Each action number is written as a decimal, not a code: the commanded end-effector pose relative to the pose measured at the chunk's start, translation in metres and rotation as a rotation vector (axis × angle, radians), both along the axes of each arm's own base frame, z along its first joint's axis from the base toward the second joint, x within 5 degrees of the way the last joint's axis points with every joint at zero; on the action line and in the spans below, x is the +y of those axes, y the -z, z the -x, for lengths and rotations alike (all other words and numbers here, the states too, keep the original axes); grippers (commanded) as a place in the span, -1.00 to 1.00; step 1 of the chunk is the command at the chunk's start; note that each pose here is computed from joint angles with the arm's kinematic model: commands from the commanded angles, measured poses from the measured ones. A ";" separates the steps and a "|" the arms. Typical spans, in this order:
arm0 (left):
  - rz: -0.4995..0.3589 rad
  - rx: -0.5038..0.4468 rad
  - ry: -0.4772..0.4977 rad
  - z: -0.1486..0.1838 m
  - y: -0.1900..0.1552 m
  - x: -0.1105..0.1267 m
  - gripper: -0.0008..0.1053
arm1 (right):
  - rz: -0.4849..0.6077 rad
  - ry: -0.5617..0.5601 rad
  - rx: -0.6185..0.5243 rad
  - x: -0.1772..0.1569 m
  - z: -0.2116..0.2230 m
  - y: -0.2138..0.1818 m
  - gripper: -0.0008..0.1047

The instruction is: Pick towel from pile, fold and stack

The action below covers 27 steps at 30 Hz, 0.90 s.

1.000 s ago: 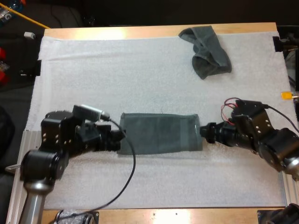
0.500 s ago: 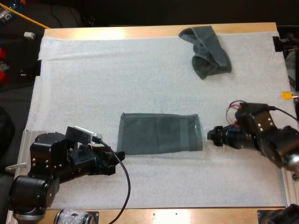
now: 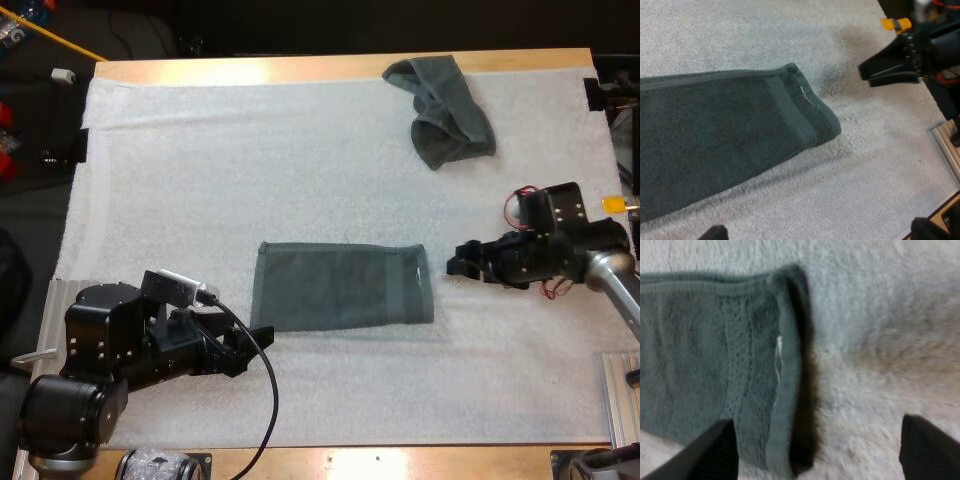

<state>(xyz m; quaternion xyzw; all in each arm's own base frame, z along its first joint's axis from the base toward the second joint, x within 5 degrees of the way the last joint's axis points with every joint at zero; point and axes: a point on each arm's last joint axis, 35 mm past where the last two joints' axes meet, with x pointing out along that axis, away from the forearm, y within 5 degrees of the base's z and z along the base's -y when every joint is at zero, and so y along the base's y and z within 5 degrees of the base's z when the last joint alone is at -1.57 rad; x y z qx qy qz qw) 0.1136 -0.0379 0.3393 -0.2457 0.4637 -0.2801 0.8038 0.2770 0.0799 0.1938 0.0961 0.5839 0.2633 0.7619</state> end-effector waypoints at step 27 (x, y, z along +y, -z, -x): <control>0.007 0.021 0.006 0.002 -0.001 -0.001 0.32 | -0.165 0.003 0.165 0.063 -0.021 0.075 -0.02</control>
